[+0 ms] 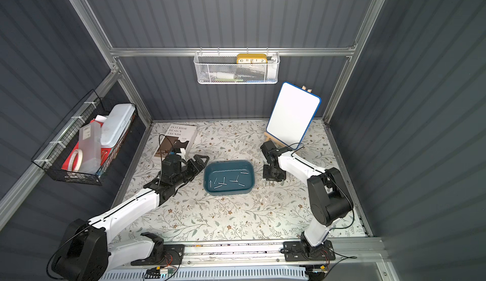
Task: Take out the screws from the storage box
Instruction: Pick up the screw from the storage box.
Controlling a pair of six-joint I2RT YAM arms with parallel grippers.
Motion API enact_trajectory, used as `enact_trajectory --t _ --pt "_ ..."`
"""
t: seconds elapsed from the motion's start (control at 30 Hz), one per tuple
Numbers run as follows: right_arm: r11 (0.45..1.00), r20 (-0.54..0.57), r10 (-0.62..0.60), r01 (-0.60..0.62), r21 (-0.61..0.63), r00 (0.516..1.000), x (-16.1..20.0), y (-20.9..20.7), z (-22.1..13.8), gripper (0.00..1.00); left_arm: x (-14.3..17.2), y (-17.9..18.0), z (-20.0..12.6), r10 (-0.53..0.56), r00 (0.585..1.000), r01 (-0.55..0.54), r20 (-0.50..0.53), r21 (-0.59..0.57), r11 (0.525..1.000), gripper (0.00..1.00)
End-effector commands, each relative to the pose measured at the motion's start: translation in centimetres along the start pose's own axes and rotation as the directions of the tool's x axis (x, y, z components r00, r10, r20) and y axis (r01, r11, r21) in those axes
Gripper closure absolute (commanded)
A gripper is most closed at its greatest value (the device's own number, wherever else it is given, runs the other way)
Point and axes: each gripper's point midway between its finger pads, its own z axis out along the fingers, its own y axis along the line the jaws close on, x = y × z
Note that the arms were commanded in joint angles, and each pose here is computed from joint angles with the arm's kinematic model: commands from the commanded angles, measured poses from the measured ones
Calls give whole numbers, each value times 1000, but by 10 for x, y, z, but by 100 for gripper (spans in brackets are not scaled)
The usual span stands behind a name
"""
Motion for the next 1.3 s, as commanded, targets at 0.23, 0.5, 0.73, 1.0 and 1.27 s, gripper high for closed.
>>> enact_trajectory --t 0.23,0.5,0.73,1.0,1.27 --pt "985 231 56 -16 -172 971 -16 8 -81 71 -15 -20 -15 -20 999 19 42 27 999 11" --pt "976 214 48 0 -218 976 -2 14 -106 70 -25 -32 -22 -18 996 13 84 58 998 11" --pt "981 213 -34 73 -179 976 7 52 -111 69 -7 -24 -26 -53 997 48 47 107 993 11" --pt "966 146 -222 238 -102 964 13 133 -84 66 4 -8 -24 -43 999 40 29 79 996 11" --pt "975 58 -209 213 -72 976 13 173 -41 65 8 1 -16 -8 1000 8 17 44 999 11"
